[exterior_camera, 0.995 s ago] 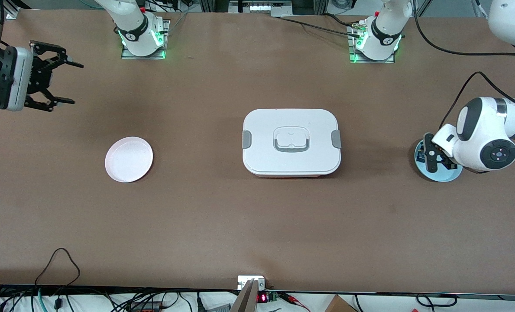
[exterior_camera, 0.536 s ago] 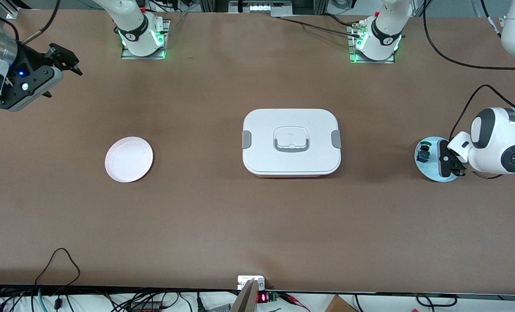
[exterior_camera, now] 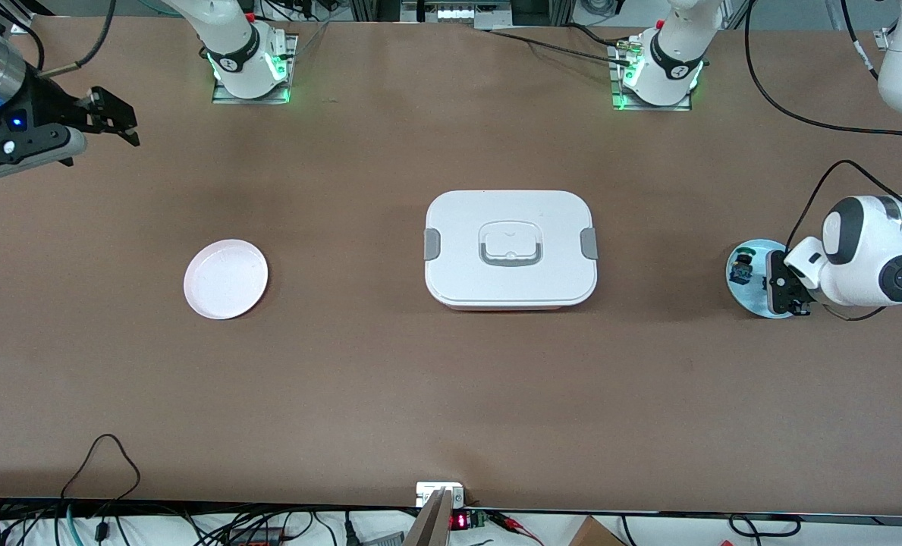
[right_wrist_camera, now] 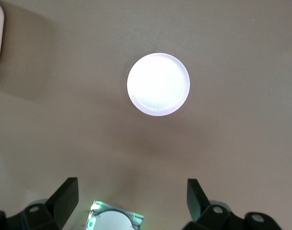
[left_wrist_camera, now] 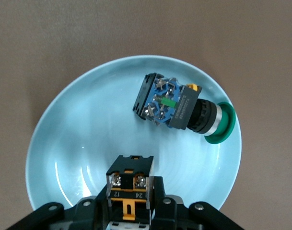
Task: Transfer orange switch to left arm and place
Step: 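Lower the switch onto the blue plate while the right arm returns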
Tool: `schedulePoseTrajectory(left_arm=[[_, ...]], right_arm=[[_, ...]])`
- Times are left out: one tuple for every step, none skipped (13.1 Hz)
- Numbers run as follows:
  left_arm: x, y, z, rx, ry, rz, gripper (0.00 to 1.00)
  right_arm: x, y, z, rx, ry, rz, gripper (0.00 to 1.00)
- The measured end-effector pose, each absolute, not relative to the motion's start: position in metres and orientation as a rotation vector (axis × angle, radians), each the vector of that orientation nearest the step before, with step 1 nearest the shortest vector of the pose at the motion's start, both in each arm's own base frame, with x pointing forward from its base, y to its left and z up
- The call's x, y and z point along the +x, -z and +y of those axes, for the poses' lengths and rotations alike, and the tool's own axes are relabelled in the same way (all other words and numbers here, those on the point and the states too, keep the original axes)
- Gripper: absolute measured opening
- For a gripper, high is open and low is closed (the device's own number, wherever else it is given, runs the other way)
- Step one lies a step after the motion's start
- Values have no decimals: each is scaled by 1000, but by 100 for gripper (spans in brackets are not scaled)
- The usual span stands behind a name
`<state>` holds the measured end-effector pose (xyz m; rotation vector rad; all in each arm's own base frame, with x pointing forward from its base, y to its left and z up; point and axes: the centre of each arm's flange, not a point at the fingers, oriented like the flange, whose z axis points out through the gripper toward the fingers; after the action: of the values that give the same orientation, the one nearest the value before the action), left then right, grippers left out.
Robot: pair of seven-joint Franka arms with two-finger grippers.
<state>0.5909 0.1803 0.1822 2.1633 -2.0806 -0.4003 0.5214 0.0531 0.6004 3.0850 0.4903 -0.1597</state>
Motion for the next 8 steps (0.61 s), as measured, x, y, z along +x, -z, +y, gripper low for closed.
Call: schedulePoseTrajectory(left_arm=[[591,-182,183,2170,393,-2080,34],[591,-182,184,2172,391,-2079,34],[591,-183,184,2172,389,-2081,38],[592,-183,184,2172,388,-2082,48],[592,-184,183,2169,392,-2081,59],[592,-186,182,2162,401,-2078,70],[594,-191,180,2157,410,-2077,81],[597,-201,176,2157,419,-2076,91]], right_arm=[[519,-587,55,3089,125,453,100],[514,-576,55,3091,94,435,100],[506,-570,54,3091,81,435,100],[501,-571,53,3092,72,436,100],[497,-575,53,3092,56,436,100],[497,-579,52,3093,30,435,100],[499,-582,52,3093,2,434,100],[502,-584,52,3092,-18,435,100]])
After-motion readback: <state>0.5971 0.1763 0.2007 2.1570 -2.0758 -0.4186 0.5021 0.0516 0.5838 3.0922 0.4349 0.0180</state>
